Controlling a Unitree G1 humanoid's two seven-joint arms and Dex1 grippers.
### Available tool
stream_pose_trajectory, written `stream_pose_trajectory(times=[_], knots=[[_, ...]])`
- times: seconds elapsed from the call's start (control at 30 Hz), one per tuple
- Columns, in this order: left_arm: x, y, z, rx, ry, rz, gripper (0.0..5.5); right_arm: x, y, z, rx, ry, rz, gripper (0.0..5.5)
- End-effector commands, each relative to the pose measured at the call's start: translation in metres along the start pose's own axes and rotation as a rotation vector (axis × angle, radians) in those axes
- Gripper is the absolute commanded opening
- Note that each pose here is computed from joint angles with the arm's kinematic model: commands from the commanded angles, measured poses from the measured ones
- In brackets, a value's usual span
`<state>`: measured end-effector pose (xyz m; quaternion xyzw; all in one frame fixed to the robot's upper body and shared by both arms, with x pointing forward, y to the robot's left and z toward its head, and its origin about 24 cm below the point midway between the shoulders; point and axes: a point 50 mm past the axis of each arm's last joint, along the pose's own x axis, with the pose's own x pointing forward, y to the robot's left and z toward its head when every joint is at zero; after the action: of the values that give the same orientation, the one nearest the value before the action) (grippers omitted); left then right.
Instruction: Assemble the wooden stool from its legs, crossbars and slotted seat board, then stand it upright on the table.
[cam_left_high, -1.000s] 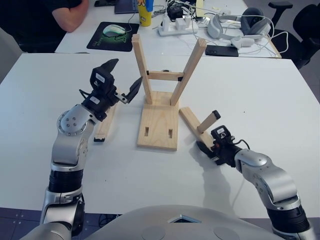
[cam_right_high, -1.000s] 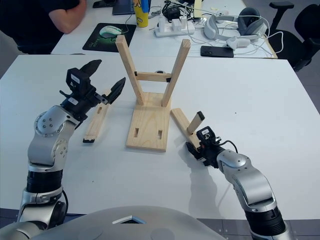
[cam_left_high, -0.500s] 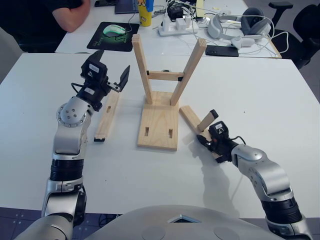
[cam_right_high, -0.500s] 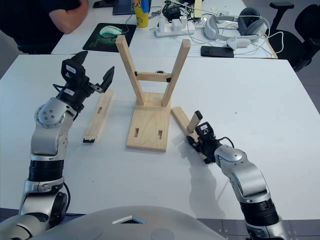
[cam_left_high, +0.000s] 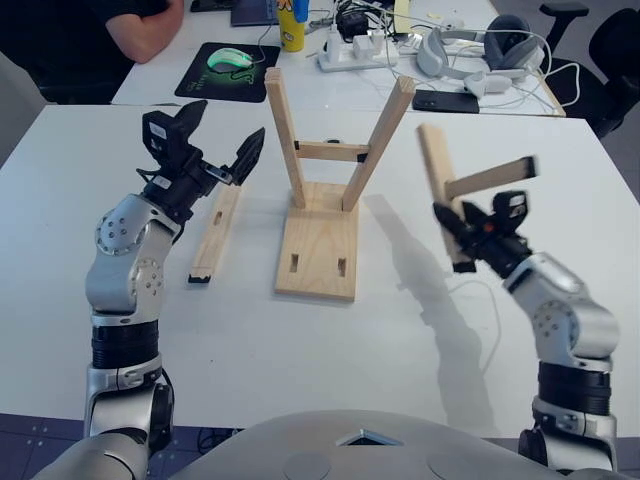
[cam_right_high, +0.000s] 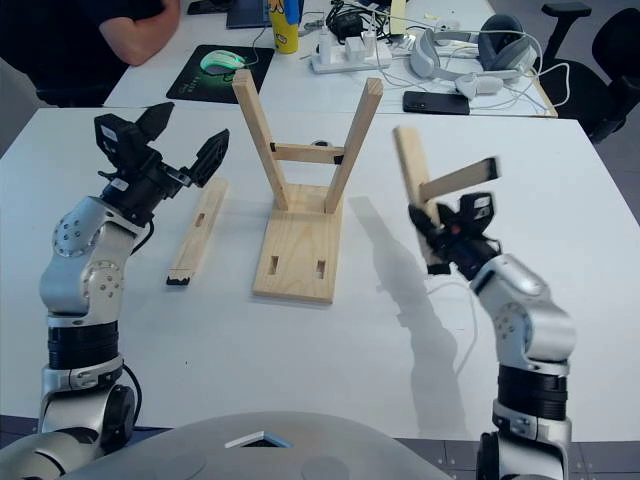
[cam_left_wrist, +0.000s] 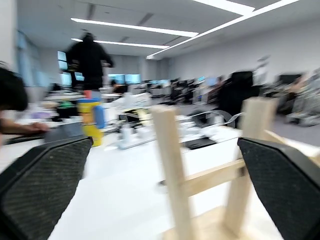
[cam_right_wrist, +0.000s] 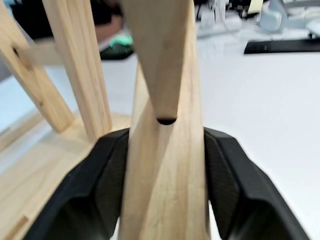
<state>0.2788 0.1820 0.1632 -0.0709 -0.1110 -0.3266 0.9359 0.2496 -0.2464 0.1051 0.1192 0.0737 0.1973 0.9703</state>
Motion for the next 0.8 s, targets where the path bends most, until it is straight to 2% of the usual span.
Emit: stream_pose_trajectory(times=[0.03,0.13,0.27,0.4,0.6,0.8], knots=[[0.0,-0.006,0.015,-0.179,-0.006,-0.167,5.4,-0.013,0.0,0.015,0.127,-0.114,0.148,2.06],[0.0,-0.012,0.022,-0.294,0.008,-0.276,5.4,-0.013,0.009,0.033,0.207,-0.207,0.27,2.06],[0.007,-0.015,0.028,-0.393,0.012,-0.345,5.4,0.0,0.048,0.053,0.332,-0.259,0.565,2.06],[0.022,-0.024,0.026,-0.508,0.058,-0.472,5.4,0.006,0.087,0.046,0.385,-0.144,0.809,2.06],[0.04,-0.031,0.027,-0.601,0.142,-0.619,5.4,0.014,0.103,0.038,0.396,-0.088,0.918,2.06],[0.05,-0.033,0.036,-0.681,0.179,-0.736,5.4,0.017,0.106,0.026,0.392,-0.033,0.976,2.06]])
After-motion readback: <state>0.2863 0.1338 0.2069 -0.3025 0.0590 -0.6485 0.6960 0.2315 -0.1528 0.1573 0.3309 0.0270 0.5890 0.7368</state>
